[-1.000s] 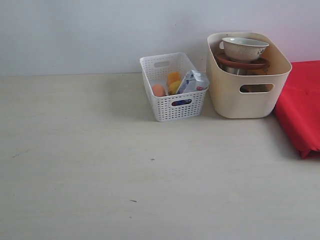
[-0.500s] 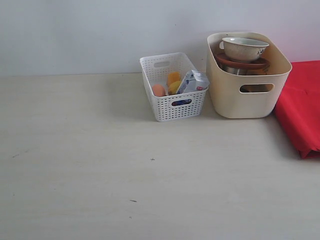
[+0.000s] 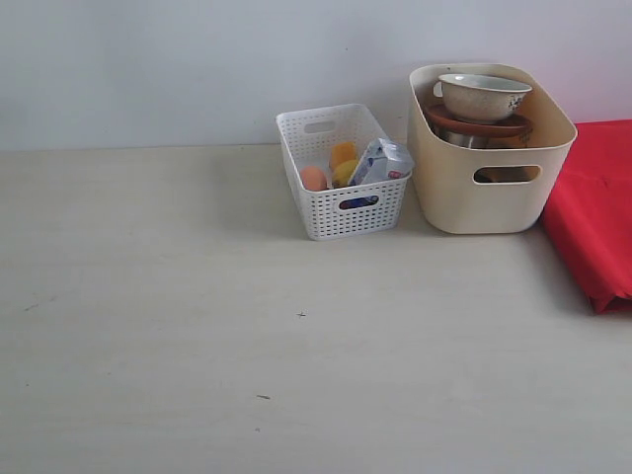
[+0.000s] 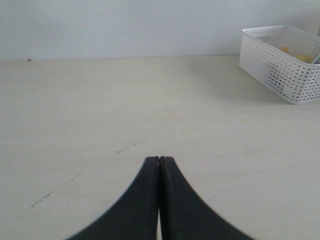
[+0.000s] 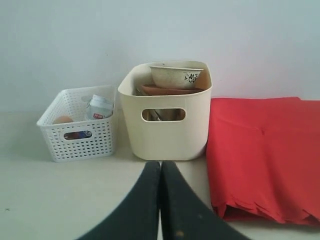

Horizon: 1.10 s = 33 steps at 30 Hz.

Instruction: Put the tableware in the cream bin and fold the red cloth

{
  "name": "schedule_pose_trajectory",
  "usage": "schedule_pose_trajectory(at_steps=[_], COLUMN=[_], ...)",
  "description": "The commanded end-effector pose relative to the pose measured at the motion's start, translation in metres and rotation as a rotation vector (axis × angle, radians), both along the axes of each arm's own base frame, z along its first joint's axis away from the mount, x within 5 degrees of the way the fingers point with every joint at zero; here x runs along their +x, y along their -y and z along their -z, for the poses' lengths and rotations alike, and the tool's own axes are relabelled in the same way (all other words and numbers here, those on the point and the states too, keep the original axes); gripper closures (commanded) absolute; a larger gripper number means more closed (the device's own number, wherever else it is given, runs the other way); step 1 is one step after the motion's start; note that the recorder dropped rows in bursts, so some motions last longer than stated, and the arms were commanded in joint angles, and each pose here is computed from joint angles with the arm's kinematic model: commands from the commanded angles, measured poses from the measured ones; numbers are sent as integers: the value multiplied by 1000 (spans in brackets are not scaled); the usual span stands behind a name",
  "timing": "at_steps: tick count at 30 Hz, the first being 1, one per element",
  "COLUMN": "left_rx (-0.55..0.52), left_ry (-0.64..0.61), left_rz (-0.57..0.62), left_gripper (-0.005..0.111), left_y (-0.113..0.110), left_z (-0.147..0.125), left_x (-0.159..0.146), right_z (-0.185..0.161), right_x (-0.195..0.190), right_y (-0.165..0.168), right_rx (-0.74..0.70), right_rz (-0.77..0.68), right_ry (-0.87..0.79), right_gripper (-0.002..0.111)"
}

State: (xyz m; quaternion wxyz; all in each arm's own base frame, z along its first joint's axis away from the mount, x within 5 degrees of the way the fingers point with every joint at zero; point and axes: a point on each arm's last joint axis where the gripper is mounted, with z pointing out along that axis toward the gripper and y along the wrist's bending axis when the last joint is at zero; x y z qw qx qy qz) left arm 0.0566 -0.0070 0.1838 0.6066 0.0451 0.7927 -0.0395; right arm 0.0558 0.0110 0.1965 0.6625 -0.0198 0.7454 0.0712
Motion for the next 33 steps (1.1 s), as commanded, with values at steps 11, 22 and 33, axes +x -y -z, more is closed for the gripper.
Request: schedule_pose_trajectory(at_steps=[11, 22, 33], left_rx=[-20, -20, -20], left_ry=[3, 3, 3], left_rz=[-6, -6, -6], left_gripper=[107, 107, 107], left_y=[0, 0, 0], left_z=[0, 0, 0], left_x=[0, 0, 0], right_z=[3, 8, 8], right_x=[-1, -2, -2], right_y=[-2, -1, -1], right_rx=[-43, -28, -24], right_rz=[-47, -9, -10], right_ry=[-13, -71, -71], right_gripper=[108, 108, 108])
